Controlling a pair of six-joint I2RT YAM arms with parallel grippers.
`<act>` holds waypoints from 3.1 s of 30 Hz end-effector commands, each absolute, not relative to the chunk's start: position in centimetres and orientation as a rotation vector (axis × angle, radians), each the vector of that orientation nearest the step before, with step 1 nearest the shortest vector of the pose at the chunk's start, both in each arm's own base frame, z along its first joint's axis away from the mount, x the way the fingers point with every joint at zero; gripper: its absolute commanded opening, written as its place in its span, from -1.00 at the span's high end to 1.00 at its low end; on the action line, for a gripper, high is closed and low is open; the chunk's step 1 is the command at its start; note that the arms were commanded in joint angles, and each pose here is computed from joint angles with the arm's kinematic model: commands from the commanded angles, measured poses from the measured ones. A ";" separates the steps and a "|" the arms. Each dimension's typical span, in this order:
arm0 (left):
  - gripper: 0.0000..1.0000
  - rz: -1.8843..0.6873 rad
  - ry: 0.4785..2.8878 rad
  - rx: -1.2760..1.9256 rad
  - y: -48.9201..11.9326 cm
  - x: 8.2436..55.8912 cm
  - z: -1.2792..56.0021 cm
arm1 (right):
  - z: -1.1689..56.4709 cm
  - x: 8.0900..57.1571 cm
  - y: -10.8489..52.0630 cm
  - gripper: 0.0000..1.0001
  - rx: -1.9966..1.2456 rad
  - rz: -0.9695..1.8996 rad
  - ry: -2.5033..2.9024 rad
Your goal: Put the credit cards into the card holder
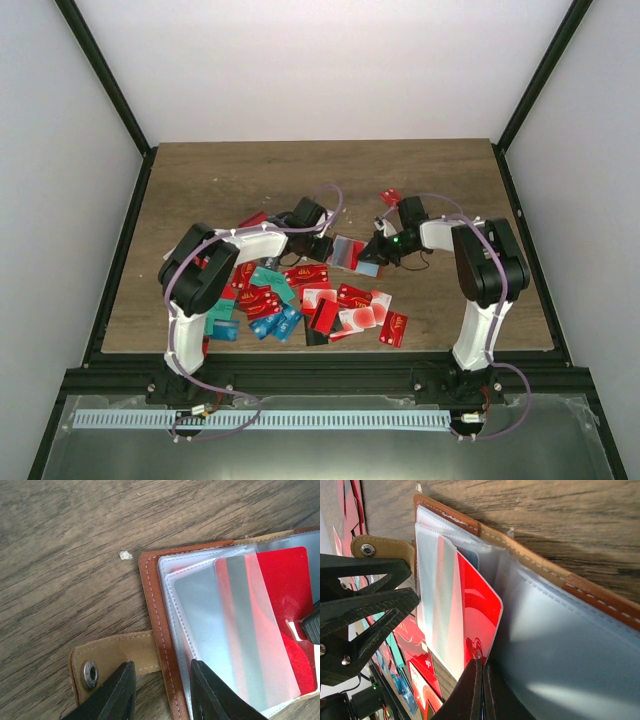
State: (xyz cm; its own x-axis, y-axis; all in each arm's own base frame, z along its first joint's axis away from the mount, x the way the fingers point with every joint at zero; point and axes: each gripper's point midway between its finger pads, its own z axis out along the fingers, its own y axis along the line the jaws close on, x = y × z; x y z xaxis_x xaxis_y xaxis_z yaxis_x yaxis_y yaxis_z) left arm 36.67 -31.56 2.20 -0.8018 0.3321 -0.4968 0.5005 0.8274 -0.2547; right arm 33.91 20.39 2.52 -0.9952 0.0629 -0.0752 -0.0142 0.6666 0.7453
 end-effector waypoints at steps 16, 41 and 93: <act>0.46 -0.545 2.678 0.671 -30.8 34.9 -2.0 | 0.5 35.1 20.1 0.99 -0.005 1.145 2.888; 0.42 -0.822 2.729 0.445 -31.2 31.4 0.1 | 2.3 33.6 25.0 0.99 0.065 1.557 2.709; 0.46 -0.827 2.753 0.430 -28.1 16.4 3.4 | 5.3 20.4 27.2 -0.11 -0.233 1.272 2.774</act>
